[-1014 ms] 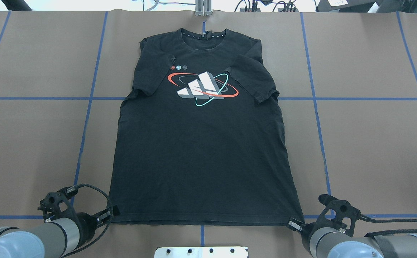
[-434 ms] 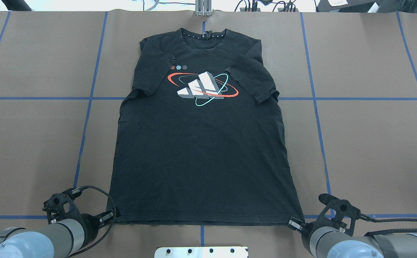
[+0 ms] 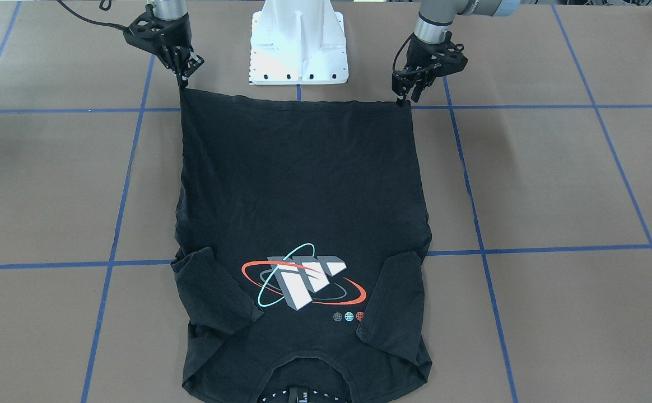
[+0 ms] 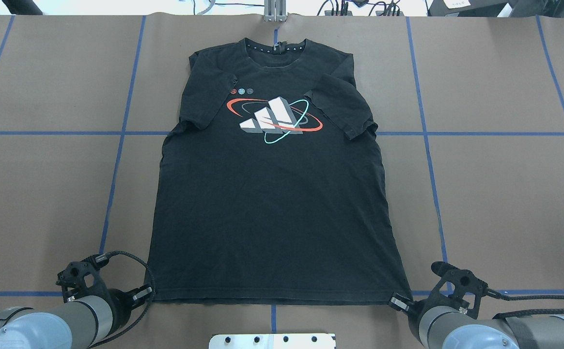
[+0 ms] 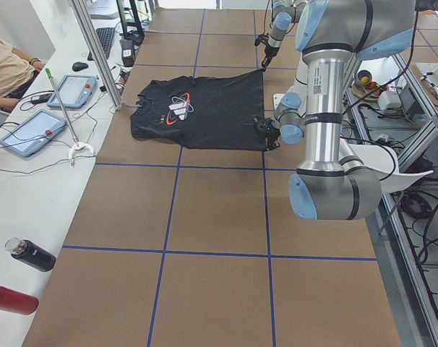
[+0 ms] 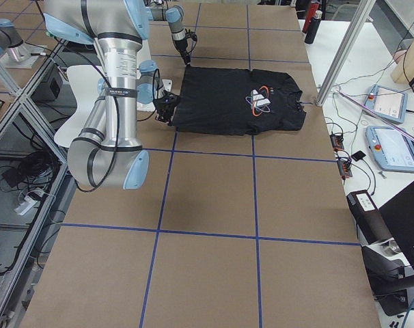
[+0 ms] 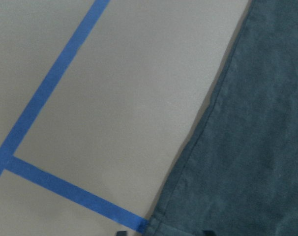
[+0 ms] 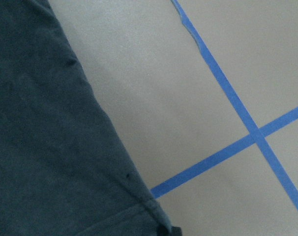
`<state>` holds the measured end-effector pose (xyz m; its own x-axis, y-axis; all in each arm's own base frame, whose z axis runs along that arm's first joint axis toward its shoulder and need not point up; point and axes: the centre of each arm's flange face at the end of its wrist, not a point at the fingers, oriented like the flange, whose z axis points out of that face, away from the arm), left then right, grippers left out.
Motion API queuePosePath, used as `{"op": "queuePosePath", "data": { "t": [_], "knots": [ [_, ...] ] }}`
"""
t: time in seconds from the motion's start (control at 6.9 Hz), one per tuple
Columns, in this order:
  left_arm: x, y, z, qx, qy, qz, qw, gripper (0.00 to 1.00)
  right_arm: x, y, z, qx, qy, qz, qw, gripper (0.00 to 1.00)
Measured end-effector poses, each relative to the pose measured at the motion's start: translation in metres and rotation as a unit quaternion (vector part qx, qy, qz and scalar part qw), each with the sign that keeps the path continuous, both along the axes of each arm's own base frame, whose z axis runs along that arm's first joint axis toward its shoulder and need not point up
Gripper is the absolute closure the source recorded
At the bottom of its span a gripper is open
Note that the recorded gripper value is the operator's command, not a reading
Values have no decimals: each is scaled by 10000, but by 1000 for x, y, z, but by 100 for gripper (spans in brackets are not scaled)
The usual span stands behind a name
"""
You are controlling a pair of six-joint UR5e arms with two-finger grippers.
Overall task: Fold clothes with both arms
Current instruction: 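Grasp the hem corners with both grippers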
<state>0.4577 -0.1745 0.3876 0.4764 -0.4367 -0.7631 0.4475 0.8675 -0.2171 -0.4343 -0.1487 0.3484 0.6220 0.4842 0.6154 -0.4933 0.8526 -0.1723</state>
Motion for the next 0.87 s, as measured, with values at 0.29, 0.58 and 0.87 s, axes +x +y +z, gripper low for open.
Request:
{"op": "queuePosePath", "data": {
  "t": [0.29, 0.58, 0.87],
  "knots": [
    [2, 0, 2, -7, -8, -1, 10000, 100, 0, 0, 1, 0, 6, 4, 10000, 100],
    [-1, -3, -2, -15, 33, -31, 10000, 100, 2, -3, 0, -1, -1, 27, 10000, 100],
    [-14, -1, -20, -83, 206, 57, 9997, 100, 7, -4, 0, -4, -3, 40, 10000, 100]
  ]
}}
